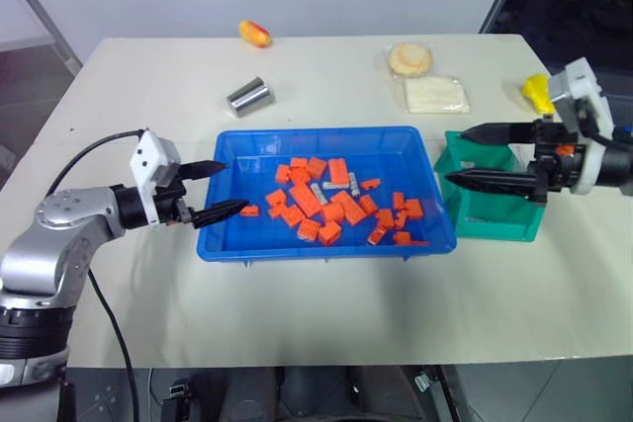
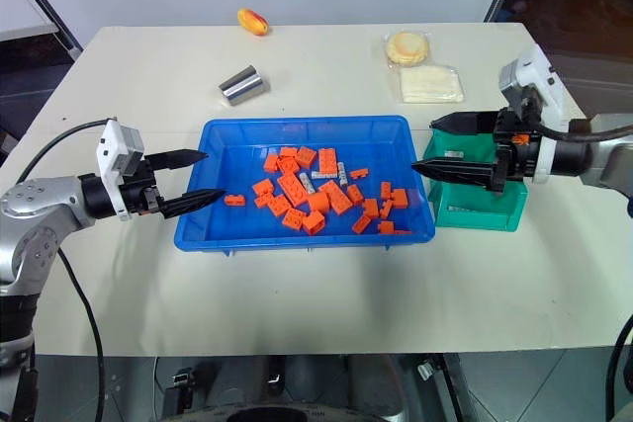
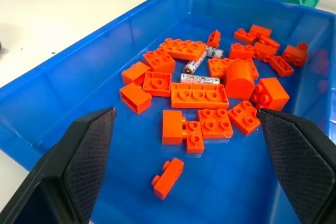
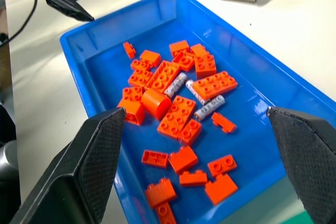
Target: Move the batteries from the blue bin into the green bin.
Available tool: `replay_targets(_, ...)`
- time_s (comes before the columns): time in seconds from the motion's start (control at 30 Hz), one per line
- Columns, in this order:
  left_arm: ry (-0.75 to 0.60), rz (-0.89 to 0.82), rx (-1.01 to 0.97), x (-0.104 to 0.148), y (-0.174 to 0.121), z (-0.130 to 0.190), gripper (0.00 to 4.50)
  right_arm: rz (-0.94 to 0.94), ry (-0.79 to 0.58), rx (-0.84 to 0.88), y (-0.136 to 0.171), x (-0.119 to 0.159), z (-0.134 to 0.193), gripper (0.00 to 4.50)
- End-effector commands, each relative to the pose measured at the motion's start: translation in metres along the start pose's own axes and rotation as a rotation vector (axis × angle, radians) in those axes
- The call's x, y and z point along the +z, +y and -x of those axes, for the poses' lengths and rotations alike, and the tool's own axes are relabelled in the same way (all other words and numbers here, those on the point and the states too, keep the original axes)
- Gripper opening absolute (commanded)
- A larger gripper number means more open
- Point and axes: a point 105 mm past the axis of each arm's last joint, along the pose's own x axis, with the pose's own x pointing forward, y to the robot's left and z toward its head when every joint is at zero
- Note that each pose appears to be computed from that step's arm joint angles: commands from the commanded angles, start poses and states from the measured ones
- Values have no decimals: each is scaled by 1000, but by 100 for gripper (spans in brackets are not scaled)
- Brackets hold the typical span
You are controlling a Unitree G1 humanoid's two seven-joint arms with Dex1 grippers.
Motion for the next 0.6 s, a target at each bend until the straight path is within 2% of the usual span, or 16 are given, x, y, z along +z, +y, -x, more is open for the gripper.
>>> replay_targets(0.03,-45,-59,2,17,0,-1,450,42,-71,-12,-2,19,-18,441)
replay_targets(0.17,-54,-58,6,18,-1,-5,450,127,-23,-22,-6,11,-64,441)
replay_targets(0.37,-64,-60,18,19,-2,-6,450,435,126,82,1,-11,-114,441)
replay_targets(0.47,-73,-59,30,19,-5,-6,450,480,131,152,9,-12,-139,441)
replay_targets(0.6,-80,-53,49,17,-8,-4,450,484,126,192,11,-11,-156,441)
